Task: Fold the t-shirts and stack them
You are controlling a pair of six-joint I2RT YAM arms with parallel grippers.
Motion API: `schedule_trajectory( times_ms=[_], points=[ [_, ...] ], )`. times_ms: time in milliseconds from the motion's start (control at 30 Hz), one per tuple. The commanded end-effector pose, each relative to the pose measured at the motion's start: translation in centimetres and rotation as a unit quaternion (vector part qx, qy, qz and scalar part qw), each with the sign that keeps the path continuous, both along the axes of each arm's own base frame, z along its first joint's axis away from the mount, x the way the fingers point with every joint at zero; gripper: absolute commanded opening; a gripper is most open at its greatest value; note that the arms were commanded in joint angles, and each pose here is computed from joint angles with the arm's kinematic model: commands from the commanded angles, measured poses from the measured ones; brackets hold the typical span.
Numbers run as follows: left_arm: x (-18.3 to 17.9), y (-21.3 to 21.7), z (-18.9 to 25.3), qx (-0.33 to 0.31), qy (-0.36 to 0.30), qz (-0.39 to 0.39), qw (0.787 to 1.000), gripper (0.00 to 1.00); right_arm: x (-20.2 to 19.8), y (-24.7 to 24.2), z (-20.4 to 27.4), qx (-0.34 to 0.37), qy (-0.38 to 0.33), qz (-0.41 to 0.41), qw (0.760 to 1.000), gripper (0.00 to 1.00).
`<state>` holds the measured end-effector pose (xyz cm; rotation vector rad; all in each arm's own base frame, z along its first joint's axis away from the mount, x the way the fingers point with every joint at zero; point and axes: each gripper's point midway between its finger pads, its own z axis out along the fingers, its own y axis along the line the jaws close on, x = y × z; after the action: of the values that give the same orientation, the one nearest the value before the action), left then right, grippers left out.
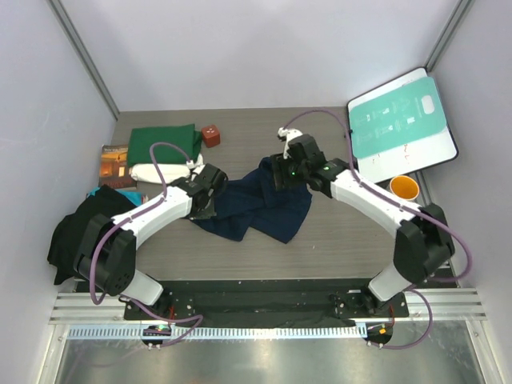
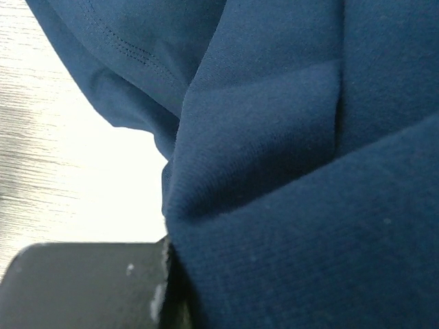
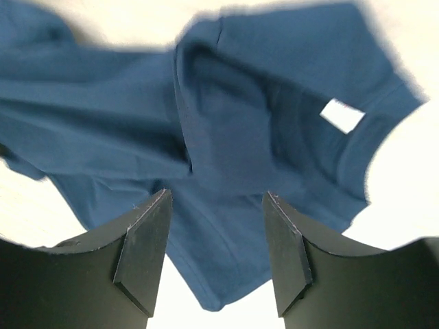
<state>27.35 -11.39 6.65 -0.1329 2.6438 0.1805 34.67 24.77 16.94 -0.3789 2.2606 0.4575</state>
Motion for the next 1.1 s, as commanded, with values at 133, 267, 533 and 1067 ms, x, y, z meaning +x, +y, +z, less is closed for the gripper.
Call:
schedule_trajectory(
  times_ms=[133, 267, 533, 1067],
  points=[
    [0.3, 0.2, 0.5, -0.005, -0.017, 0.006, 1.0, 0.0, -0.9, 3.3, -5.8, -0.037, 0.099, 0.035, 0.994, 0.61],
    [0.2, 0.2, 0.3, -0.005, -0.014, 0.006, 1.0, 0.0, -1.0, 4.3, -7.0, -0.033, 0.11, 0.039, 0.993, 0.61],
    [0.2, 0.1, 0.0, -0.006, -0.012, 0.006, 1.0, 0.0, -0.5, 5.2, -9.2, -0.044, 0.132, 0.046, 0.989, 0.62],
    [0.2, 0.0, -0.4, -0.004, -0.006, 0.003, 1.0, 0.0, 0.0, 2.8, -11.1, -0.12, 0.131, 0.005, 0.984, 0.36]
  ],
)
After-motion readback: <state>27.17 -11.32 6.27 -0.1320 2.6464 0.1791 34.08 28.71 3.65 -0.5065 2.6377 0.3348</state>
